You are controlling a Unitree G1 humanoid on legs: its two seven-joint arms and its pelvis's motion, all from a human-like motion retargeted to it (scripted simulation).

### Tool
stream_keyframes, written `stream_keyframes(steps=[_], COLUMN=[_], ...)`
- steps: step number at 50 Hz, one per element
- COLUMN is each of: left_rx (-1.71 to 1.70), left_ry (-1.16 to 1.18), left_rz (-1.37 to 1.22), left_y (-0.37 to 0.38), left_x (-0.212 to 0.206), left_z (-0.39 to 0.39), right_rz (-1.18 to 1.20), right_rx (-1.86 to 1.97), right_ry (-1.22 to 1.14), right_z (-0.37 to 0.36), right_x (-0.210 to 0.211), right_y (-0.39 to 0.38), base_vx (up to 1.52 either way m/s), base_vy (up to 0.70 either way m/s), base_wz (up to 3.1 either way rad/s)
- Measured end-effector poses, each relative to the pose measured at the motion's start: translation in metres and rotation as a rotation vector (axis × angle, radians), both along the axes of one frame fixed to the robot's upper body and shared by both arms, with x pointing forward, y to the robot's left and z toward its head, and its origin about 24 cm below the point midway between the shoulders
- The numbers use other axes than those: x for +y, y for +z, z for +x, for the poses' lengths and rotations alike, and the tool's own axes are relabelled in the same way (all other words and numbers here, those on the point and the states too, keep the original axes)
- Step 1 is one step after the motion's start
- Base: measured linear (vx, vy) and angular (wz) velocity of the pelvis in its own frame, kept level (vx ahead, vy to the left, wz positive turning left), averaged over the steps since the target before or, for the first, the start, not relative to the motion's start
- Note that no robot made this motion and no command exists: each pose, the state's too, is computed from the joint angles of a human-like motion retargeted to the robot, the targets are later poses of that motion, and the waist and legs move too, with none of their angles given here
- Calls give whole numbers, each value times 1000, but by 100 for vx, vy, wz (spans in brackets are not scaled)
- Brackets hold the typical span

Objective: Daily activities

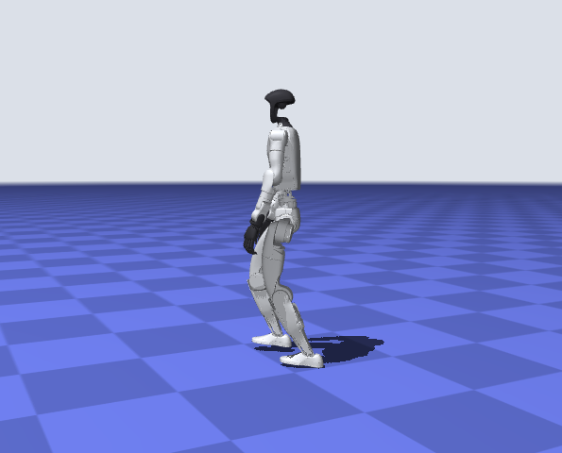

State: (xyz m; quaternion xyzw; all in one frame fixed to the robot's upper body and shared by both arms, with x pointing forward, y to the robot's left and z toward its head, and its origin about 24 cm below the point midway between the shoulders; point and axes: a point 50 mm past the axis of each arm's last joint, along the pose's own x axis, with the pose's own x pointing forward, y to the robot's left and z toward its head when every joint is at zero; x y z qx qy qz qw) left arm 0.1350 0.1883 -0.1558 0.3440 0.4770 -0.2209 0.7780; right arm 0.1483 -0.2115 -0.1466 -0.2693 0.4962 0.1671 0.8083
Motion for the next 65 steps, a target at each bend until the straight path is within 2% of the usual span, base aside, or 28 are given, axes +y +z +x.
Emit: stream_keyframes(steps=[21,45,56,65], left_rx=[-67,-83,18,-30], left_ry=[84,-79,-59,-50], left_rz=[20,9,0,-4], left_y=[5,13,2,6], left_x=[10,-2,1,6], left_z=[10,34,6,11], right_rz=[6,-126,-145,-168], right_rx=[-108,0,1,-56], right_ry=[78,188,155,125], right_z=[28,-2,-10,1], right_x=[26,2,-8,-15], right_y=[8,-2,-2,4], base_vx=[20,8,-14,-32], base_vy=[-18,-10,2,6], base_wz=[4,17,67,76])
